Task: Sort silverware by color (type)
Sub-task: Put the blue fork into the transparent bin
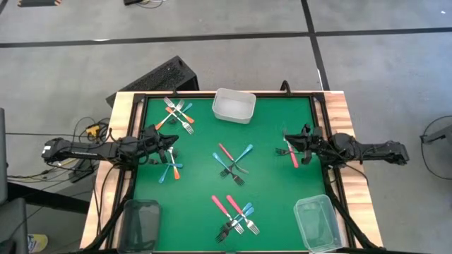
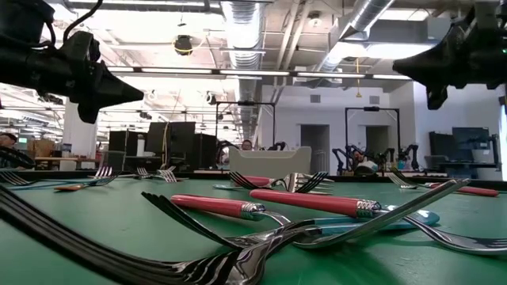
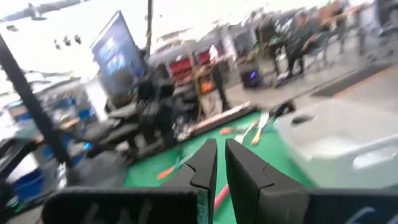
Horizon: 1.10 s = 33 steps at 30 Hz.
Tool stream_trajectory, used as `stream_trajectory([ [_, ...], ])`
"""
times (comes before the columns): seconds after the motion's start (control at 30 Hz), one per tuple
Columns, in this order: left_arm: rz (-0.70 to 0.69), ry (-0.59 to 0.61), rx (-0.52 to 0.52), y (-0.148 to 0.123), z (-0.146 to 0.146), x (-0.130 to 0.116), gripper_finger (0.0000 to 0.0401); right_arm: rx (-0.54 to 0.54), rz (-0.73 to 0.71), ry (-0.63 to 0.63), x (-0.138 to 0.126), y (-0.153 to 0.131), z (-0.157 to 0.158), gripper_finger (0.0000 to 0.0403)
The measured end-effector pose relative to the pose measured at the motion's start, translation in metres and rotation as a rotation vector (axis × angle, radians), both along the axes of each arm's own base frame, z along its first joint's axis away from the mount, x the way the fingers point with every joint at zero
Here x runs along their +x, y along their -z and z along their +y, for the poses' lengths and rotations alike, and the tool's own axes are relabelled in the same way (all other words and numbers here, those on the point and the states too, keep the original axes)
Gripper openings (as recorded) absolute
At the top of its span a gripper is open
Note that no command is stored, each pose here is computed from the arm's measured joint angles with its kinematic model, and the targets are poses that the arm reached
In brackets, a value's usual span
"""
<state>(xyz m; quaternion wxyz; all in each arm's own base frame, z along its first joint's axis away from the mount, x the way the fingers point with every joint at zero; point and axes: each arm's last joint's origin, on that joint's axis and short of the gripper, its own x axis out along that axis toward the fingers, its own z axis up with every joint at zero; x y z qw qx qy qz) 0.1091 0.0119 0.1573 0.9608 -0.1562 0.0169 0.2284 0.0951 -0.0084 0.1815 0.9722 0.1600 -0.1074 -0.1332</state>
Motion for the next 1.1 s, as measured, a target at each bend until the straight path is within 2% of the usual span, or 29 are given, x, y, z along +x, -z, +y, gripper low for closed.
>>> stream_trajectory([
  [0.1, 0.003, -0.038, 0.017, 0.000, 0.001, 0.000, 0.0000, -0.112, -0.015, 0.084, -0.003, -0.010, -0.004, 0.0058],
  [0.2, -0.042, -0.073, 0.038, -0.006, 0.002, -0.001, 0.0000, -0.108, -0.041, 0.125, -0.007, -0.021, -0.008, 0.0059],
  [0.27, -0.068, -0.044, 0.076, -0.011, 0.002, 0.000, 0.0000, -0.099, -0.026, 0.139, -0.009, -0.027, -0.009, 0.0065],
  [0.43, -0.027, -0.041, 0.114, -0.024, 0.008, 0.008, 0.0018, -0.039, 0.154, 0.117, -0.003, -0.016, -0.009, 0.0096],
  [0.7, 0.162, 0.024, 0.073, -0.032, 0.017, 0.043, 0.0097, 0.117, 0.410, 0.057, 0.011, 0.011, -0.004, 0.0154],
  [0.8, 0.218, 0.040, 0.066, -0.033, 0.017, 0.057, 0.0116, 0.147, 0.476, 0.030, 0.016, 0.014, 0.000, 0.0160],
  [0.9, 0.203, 0.076, 0.056, -0.035, 0.013, 0.070, 0.0122, 0.173, 0.559, 0.014, 0.021, 0.009, 0.003, 0.0156],
  [1.0, 0.169, 0.107, 0.064, -0.038, 0.009, 0.080, 0.0122, 0.187, 0.711, 0.055, 0.024, -0.001, 0.005, 0.0150],
  [1.1, 0.132, 0.123, 0.073, -0.042, 0.005, 0.088, 0.0118, 0.247, 0.882, 0.130, 0.025, -0.011, 0.003, 0.0146],
])
